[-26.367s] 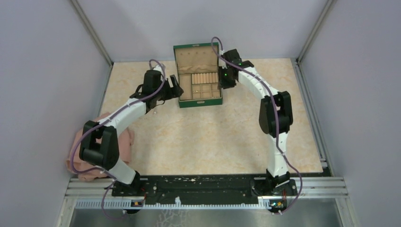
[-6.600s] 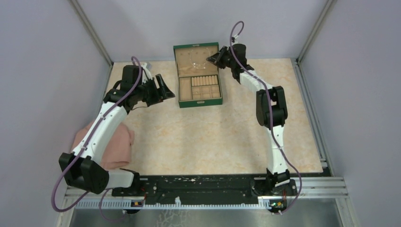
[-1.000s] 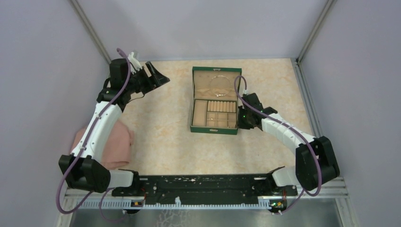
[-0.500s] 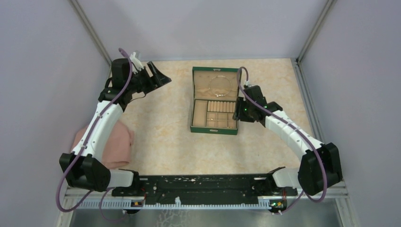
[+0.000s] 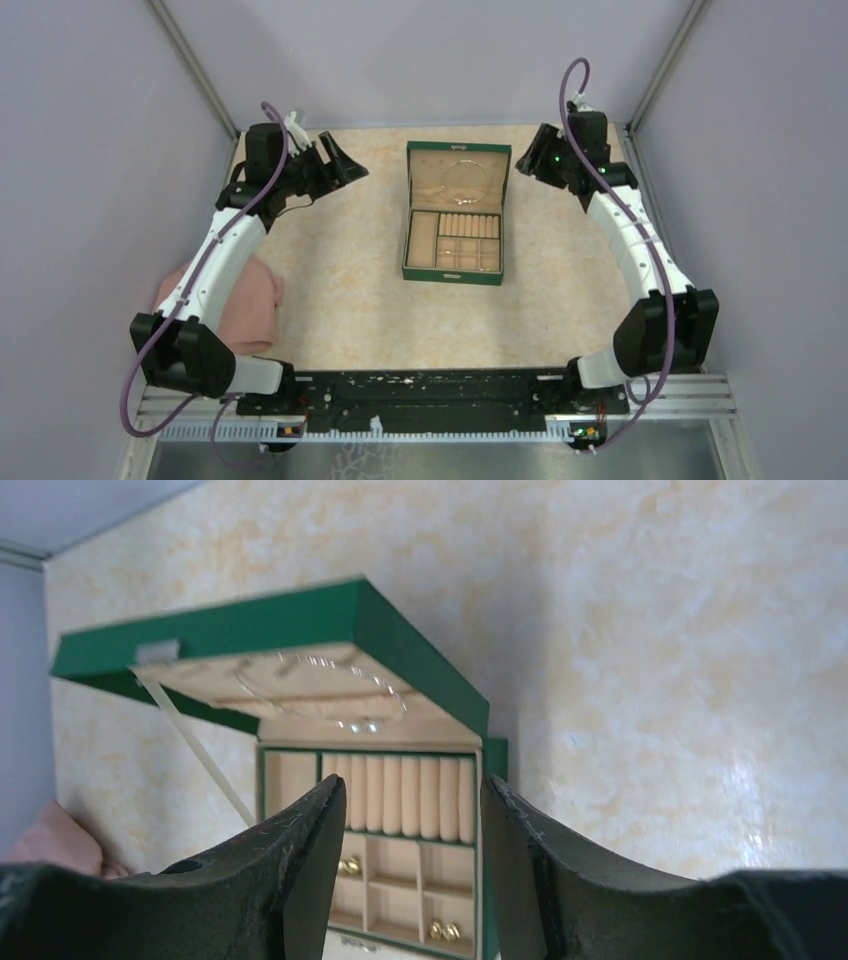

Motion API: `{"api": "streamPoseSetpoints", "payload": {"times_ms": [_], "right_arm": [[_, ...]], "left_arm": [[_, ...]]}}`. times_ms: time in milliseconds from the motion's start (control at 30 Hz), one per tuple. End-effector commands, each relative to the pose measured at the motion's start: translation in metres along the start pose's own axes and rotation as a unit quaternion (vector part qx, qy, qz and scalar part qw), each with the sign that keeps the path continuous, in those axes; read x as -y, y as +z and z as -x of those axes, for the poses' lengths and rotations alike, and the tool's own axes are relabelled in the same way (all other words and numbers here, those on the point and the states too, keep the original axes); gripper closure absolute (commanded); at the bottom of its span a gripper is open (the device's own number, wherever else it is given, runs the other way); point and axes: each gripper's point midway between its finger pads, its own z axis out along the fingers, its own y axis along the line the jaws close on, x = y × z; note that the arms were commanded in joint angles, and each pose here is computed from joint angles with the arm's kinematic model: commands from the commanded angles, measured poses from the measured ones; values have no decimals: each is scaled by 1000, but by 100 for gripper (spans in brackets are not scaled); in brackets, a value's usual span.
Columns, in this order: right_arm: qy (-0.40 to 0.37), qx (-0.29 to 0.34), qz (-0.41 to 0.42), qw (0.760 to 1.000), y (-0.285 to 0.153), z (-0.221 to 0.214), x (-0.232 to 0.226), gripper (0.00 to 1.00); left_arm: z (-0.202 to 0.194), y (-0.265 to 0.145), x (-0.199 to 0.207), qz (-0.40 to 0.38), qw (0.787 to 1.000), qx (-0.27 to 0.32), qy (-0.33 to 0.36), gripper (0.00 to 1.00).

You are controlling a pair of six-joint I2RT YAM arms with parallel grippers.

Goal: Organize the mixed jewelry

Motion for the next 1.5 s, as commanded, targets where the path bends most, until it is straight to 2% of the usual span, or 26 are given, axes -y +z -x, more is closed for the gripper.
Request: {"api": "streamPoseSetpoints", "payload": {"times_ms": [0, 267, 433, 567, 800, 1067, 1467], "right_arm": [[21, 39, 49, 998, 17, 55, -22, 48], [56, 37, 76, 995, 65, 97, -27, 47], [72, -10, 112, 991, 102, 93, -35, 46], [80, -38, 157, 984, 111, 81, -46, 46], [74, -66, 218, 971, 97, 57, -60, 46], [65, -87, 237, 965, 64, 23, -59, 46], [41, -143, 194, 970, 10, -60, -27, 46]], "left_arm": [[16, -5, 15, -14, 999, 21, 19, 19], [15, -6, 13, -8, 1000, 14, 25, 19], [14, -6, 12, -5, 1000, 12, 25, 19], [14, -6, 12, -6, 1000, 10, 25, 19], [15, -1, 12, -8, 1000, 7, 23, 19], [17, 3, 14, -12, 1000, 6, 22, 19], [18, 8, 15, -16, 1000, 5, 23, 19]]}}
